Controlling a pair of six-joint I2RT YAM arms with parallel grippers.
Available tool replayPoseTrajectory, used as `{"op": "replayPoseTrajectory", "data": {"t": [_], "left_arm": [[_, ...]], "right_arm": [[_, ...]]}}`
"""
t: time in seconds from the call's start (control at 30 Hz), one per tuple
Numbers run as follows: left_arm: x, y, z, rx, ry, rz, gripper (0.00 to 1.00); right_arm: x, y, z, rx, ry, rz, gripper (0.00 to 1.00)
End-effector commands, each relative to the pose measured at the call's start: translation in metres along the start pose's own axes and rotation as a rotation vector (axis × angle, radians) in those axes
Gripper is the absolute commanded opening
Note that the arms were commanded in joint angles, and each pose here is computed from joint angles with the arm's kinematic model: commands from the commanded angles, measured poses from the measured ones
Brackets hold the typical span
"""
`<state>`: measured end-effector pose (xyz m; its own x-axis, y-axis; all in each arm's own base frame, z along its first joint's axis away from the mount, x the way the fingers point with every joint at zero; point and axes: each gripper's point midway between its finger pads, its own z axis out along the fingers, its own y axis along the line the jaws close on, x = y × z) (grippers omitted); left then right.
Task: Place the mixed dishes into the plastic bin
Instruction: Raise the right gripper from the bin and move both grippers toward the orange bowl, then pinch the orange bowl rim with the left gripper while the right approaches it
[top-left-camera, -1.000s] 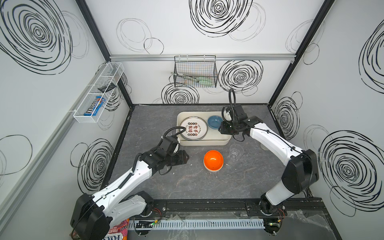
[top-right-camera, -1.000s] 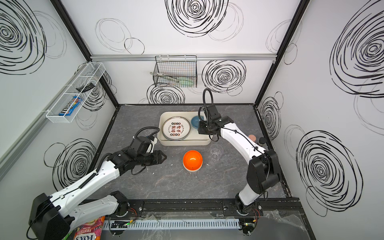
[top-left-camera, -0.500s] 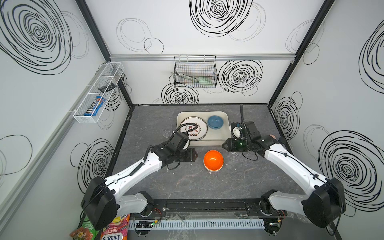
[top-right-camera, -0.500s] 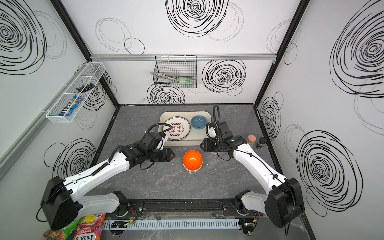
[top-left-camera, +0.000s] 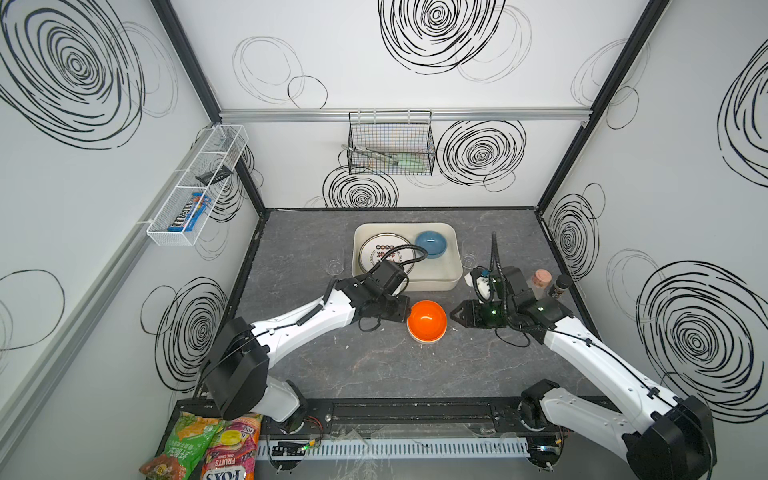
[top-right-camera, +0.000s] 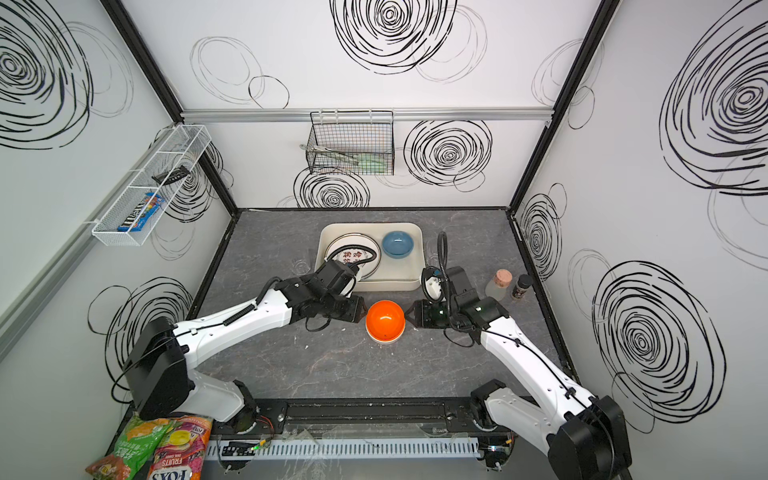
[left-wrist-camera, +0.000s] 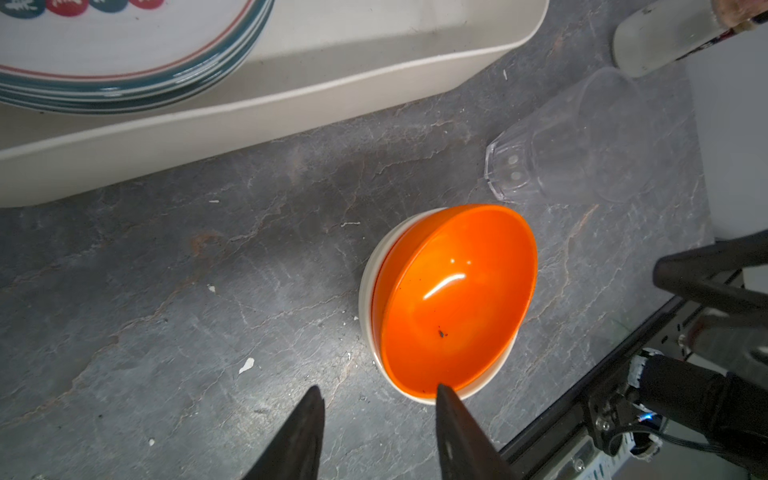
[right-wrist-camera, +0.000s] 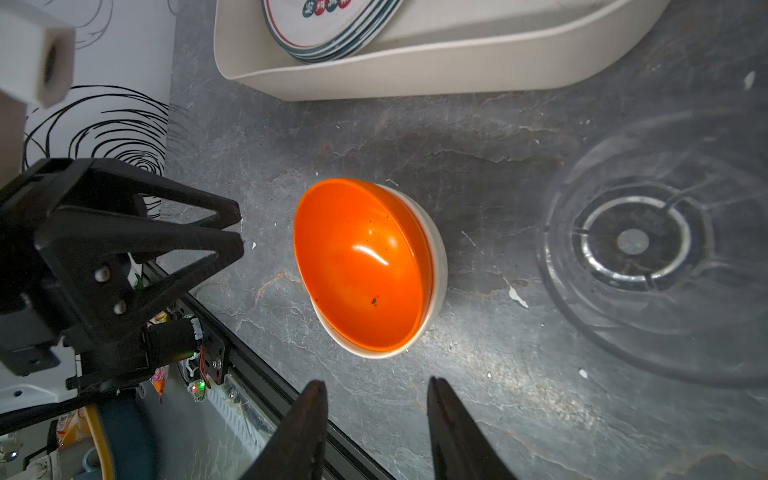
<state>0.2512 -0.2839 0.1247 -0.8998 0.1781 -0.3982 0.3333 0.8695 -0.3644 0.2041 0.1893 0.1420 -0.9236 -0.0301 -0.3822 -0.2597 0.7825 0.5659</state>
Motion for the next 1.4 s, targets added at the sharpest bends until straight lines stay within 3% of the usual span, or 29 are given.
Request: {"op": "replayPoseTrajectory", "data": {"t": [0.0,0.23,0.67,1.23,1.27,1.37], "left_arm": [[-0.010,-0.006,0.005,-0.044,-0.020,0.067,0.47],[-0.012,-0.004,0.027,-0.137,0.002,0.120,0.41],[-0.012,0.001,0.048,-0.220,0.026,0.155,0.22],[-0.023,-0.007,0.030,-0.207,0.000,0.170,0.04],[-0.023,-0.007,0.028,-0.205,-0.001,0.170,0.00],[-0.025,-0.012,0.023,-0.191,-0.007,0.172,0.00]], "right_arm": [[0.008,-0.001,0.001,-0.016,0.009,0.016,0.45],[0.011,-0.006,0.003,-0.002,0.005,0.026,0.44],[0.011,-0.008,0.002,0.000,-0.001,0.024,0.44],[0.010,-0.012,0.002,0.006,-0.004,0.031,0.45],[0.010,-0.012,0.002,0.006,-0.005,0.031,0.45],[0.009,-0.011,0.001,0.007,-0.007,0.033,0.45]]}}
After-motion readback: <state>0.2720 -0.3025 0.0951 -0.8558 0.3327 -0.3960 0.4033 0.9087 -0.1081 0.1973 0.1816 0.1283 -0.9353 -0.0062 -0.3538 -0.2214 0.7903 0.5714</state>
